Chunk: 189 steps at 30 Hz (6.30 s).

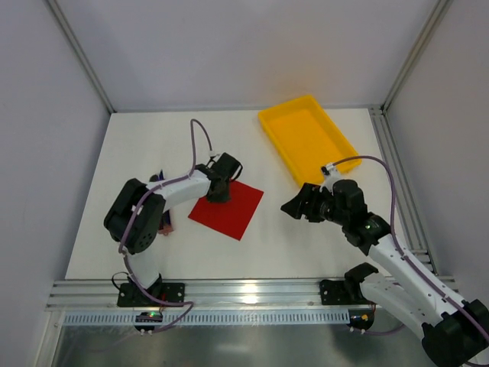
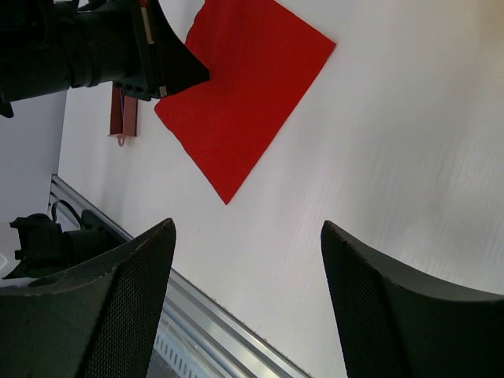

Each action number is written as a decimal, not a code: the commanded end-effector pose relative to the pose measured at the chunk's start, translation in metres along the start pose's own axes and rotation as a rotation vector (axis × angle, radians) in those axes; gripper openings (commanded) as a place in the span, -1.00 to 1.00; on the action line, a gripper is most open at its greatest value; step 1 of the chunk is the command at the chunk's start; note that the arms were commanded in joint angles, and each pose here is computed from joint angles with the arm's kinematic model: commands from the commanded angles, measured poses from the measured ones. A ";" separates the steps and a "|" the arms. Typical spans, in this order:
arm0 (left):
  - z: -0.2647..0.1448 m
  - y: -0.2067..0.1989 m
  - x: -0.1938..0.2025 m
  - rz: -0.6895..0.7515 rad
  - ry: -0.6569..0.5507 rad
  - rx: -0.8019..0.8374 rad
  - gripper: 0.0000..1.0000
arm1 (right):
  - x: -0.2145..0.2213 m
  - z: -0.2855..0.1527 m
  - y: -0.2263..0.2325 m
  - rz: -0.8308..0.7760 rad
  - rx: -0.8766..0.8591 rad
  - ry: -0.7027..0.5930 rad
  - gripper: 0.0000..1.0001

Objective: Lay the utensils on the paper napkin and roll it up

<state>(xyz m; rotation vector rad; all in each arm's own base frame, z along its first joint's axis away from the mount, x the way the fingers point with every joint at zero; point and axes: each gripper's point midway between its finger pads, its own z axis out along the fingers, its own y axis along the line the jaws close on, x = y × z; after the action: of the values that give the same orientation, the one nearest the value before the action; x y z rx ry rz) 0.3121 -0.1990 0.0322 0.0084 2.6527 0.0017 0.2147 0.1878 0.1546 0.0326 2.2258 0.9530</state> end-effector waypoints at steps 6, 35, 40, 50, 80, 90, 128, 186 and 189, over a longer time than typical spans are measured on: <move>0.011 -0.021 -0.011 0.077 0.001 0.053 -0.97 | -0.023 -0.012 0.012 -0.059 -0.027 -0.115 0.57; -0.109 0.071 -0.079 -0.068 -0.250 -0.058 -0.01 | -0.031 -0.038 0.035 -0.130 -0.122 -0.182 0.58; -0.099 0.144 -0.051 -0.185 -0.182 -0.207 -0.02 | -0.023 -0.038 0.032 -0.129 -0.131 -0.166 0.59; -0.067 0.192 -0.030 -0.312 -0.076 -0.349 -0.21 | -0.023 -0.046 0.038 -0.125 -0.162 -0.188 0.59; 0.003 0.205 0.008 -0.276 0.151 -0.371 -0.50 | -0.020 -0.060 0.037 -0.154 -0.153 -0.210 0.58; 0.010 0.204 0.012 -0.256 0.183 -0.367 -0.70 | -0.022 -0.061 0.039 -0.149 -0.155 -0.214 0.58; -0.061 0.121 -0.029 -0.243 0.080 -0.102 -1.00 | -0.028 -0.040 0.028 -0.141 -0.078 -0.156 0.59; 0.030 -0.028 -0.049 -0.277 0.125 0.015 -0.74 | -0.024 -0.038 0.016 -0.146 -0.025 -0.143 0.59; 0.025 -0.029 -0.052 -0.274 0.115 0.019 -0.63 | -0.024 -0.038 0.016 -0.146 -0.027 -0.142 0.59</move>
<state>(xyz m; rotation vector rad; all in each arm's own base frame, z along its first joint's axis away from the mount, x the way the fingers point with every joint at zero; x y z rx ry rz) 0.3638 -0.2274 0.0222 -0.3660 2.7758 -0.1351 0.2010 0.1692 0.1799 -0.0566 2.1133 0.8765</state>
